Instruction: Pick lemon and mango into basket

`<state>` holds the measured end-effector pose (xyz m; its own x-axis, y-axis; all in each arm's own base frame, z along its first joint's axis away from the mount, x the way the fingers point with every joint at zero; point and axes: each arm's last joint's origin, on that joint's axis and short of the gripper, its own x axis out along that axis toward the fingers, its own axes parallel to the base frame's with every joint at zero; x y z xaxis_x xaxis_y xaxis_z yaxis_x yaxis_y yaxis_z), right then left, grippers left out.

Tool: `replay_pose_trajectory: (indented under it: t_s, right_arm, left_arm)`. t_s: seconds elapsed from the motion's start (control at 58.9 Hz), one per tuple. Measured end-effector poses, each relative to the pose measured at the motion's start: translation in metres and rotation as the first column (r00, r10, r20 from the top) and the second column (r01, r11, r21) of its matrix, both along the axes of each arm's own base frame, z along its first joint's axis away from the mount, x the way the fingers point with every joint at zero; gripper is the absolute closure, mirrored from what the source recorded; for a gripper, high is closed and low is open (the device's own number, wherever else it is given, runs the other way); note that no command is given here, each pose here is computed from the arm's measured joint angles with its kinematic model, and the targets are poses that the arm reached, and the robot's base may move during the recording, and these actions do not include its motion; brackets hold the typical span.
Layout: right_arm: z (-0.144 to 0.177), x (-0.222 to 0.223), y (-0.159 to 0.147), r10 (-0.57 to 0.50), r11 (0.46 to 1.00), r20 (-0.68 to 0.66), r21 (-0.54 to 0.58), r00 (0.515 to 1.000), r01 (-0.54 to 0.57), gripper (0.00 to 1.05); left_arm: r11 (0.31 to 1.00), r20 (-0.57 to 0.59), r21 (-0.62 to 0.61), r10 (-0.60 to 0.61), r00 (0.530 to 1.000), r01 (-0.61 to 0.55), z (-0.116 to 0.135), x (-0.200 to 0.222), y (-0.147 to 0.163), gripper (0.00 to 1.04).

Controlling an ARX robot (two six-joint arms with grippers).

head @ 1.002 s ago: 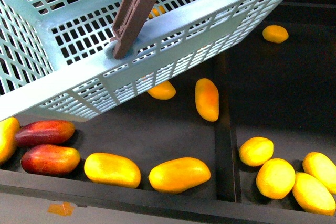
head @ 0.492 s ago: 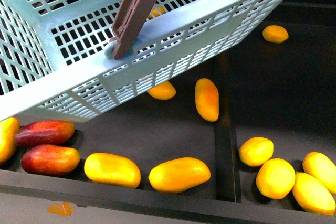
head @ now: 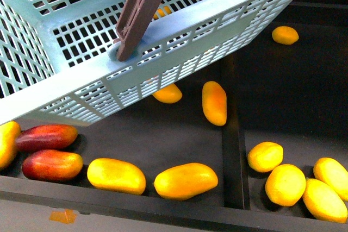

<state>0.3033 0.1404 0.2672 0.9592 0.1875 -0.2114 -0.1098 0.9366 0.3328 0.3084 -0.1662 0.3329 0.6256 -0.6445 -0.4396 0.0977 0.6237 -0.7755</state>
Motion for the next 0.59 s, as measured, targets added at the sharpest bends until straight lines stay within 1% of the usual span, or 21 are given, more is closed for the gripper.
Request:
replay_pose_trajectory:
  t_s: [0.255, 0.306, 0.391, 0.441, 0.475, 0.594]
  right_arm:
    - [0.000, 0.003, 0.003, -0.011, 1.000, 0.001, 0.000, 1.000, 0.011, 0.41]
    - [0.001, 0.003, 0.003, -0.016, 1.000, 0.003, 0.005, 1.000, 0.016, 0.32]
    - [0.003, 0.004, 0.003, -0.027, 1.000, 0.006, 0.013, 1.000, 0.027, 0.20]
    - [0.004, 0.005, 0.002, -0.036, 0.999, 0.007, 0.020, 0.999, 0.036, 0.10]
    - [0.005, 0.005, 0.001, -0.040, 0.999, 0.006, 0.024, 0.999, 0.040, 0.07]
    - [0.007, 0.006, -0.007, -0.064, 0.997, 0.008, 0.036, 0.998, 0.064, 0.09]
  left_arm:
    - [1.000, 0.000, 0.000, 0.000, 1.000, 0.000, 0.000, 0.000, 0.000, 0.76]
    - [1.000, 0.000, 0.000, 0.000, 1.000, 0.000, 0.000, 0.000, 0.000, 0.76]
    - [1.000, 0.000, 0.000, 0.000, 1.000, 0.000, 0.000, 0.000, 0.000, 0.76]
    - [1.000, 0.000, 0.000, 0.000, 1.000, 0.000, 0.000, 0.000, 0.000, 0.76]
    - [1.000, 0.000, 0.000, 0.000, 1.000, 0.000, 0.000, 0.000, 0.000, 0.76]
    - [1.000, -0.003, -0.003, -0.001, 1.000, 0.001, 0.000, 0.000, 0.000, 0.76]
